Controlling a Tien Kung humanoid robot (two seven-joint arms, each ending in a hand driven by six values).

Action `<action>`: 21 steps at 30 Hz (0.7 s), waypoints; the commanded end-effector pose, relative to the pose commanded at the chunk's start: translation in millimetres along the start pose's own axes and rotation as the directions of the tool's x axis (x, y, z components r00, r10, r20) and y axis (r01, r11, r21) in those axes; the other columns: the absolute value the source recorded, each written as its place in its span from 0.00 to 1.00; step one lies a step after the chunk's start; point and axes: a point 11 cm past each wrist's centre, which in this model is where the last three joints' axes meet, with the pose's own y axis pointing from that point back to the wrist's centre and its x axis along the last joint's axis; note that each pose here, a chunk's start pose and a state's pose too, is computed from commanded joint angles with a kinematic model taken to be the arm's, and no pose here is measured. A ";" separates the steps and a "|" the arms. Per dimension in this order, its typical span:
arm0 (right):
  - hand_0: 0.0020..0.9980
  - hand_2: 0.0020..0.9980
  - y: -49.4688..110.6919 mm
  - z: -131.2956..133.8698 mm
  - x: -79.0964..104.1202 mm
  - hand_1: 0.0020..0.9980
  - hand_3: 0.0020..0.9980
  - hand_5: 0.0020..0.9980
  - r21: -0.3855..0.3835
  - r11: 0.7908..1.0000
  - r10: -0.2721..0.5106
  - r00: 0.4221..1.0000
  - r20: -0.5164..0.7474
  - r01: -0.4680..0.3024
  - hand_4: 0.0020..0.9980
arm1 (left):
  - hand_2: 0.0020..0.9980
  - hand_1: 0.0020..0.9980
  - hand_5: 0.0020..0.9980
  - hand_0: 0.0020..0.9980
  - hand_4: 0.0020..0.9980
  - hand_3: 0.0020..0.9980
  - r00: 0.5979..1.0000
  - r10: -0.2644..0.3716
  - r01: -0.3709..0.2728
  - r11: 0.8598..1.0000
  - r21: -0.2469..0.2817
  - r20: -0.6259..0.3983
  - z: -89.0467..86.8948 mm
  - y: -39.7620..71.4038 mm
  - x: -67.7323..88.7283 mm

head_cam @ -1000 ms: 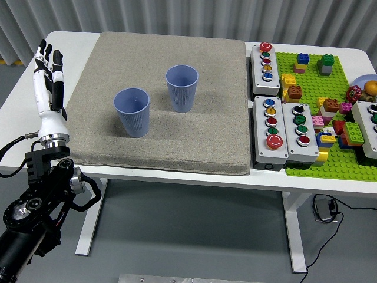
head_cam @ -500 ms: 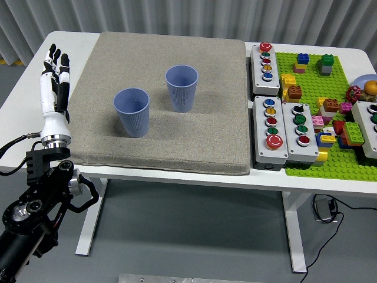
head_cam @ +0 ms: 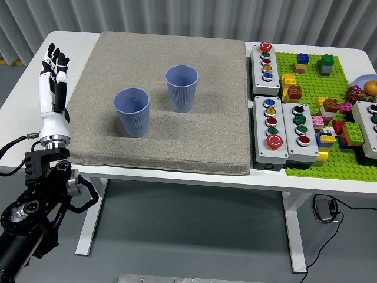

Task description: Pick cup pour cup place

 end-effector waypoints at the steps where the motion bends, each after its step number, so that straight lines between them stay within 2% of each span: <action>1: 0.69 0.60 0.0 0.3 -0.1 0.66 0.59 0.23 0.000 1.000 0.000 1.000 0.000 0.000 0.00 | 1.00 0.88 1.00 0.89 0.73 1.00 1.000 0.000 0.000 1.000 -0.004 0.001 0.6 0.2 -0.3; 21: 0.69 0.60 -0.1 1.3 -0.5 0.66 0.59 0.23 -0.002 1.000 0.000 1.000 -0.003 0.000 0.00 | 1.00 0.88 1.00 0.89 0.73 1.00 1.000 0.001 -0.001 1.000 -0.015 -0.013 4.6 -0.6 1.0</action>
